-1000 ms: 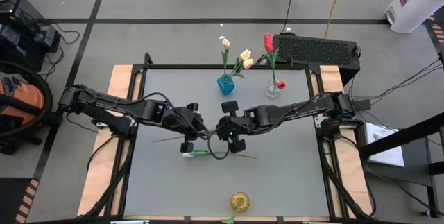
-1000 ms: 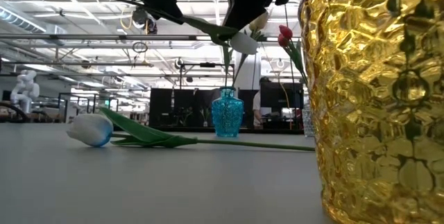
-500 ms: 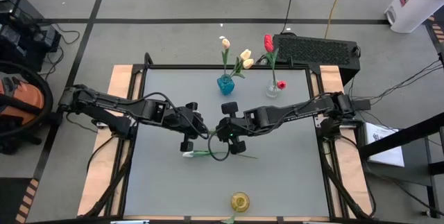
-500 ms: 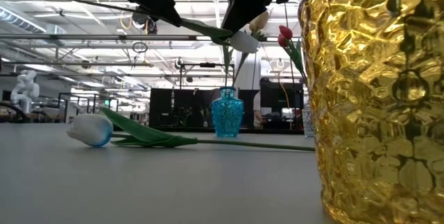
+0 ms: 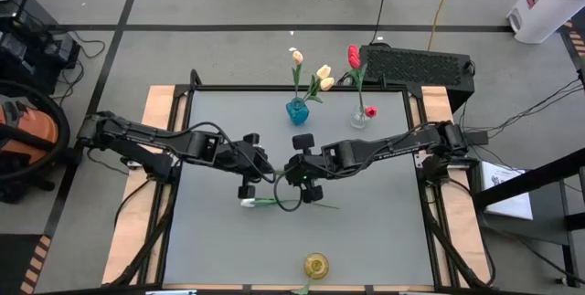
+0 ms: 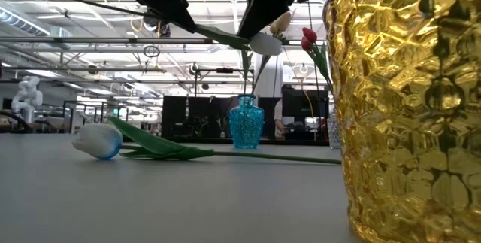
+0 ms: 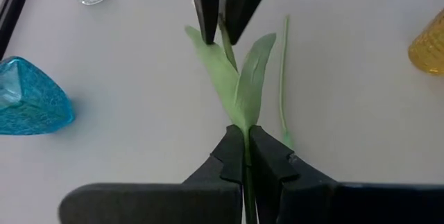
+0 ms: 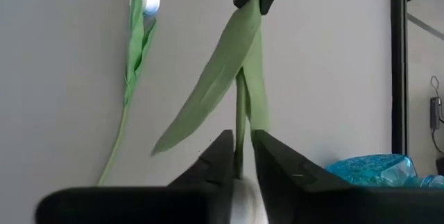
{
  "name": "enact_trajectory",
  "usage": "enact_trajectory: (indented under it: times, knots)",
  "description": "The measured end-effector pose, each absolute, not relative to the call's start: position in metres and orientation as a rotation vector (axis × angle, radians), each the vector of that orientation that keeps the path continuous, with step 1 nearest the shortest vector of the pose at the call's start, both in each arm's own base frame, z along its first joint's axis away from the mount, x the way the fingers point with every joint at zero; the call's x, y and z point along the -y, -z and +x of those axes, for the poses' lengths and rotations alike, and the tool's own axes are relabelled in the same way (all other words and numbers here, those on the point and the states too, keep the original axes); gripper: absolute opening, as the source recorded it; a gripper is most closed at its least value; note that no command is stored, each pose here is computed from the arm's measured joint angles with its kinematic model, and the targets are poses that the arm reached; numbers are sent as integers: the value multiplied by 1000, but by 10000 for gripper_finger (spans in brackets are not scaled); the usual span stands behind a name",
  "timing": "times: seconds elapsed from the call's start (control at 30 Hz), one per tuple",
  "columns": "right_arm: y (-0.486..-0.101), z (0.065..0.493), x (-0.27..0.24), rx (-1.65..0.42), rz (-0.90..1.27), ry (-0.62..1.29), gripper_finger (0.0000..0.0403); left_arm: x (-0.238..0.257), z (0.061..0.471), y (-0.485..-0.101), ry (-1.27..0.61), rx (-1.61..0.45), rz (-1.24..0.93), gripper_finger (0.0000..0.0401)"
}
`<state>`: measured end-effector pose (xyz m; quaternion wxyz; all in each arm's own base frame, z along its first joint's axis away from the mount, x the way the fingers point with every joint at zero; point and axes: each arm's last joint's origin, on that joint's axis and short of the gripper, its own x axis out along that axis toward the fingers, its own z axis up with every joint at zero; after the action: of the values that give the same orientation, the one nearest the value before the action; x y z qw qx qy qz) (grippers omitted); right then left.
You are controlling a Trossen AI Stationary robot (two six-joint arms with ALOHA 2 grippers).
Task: Sort flowers into vase by color
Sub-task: Put the top white flower into the yellow vase
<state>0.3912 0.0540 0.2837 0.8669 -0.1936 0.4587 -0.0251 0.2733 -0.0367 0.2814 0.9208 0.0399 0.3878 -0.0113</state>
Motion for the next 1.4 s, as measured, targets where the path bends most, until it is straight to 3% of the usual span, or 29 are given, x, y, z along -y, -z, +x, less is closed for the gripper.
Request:
enact_trajectory:
  times: [0.27, 0.43, 0.8, 1.4]
  knots:
    - [-284, 390, -63, -955, -407, 45, 124, 36, 273, -282, 2, -795, 91, 10]
    - [-294, 384, -68, -920, -441, 122, 147, 36, 273, -281, -4, -794, 93, 10]
    - [-336, 359, -85, -762, -430, 176, 153, 35, 273, -268, -50, -786, 78, 9]
    - [-418, 242, -135, -511, -398, 160, 153, 44, 293, -293, 78, -377, 209, 9]
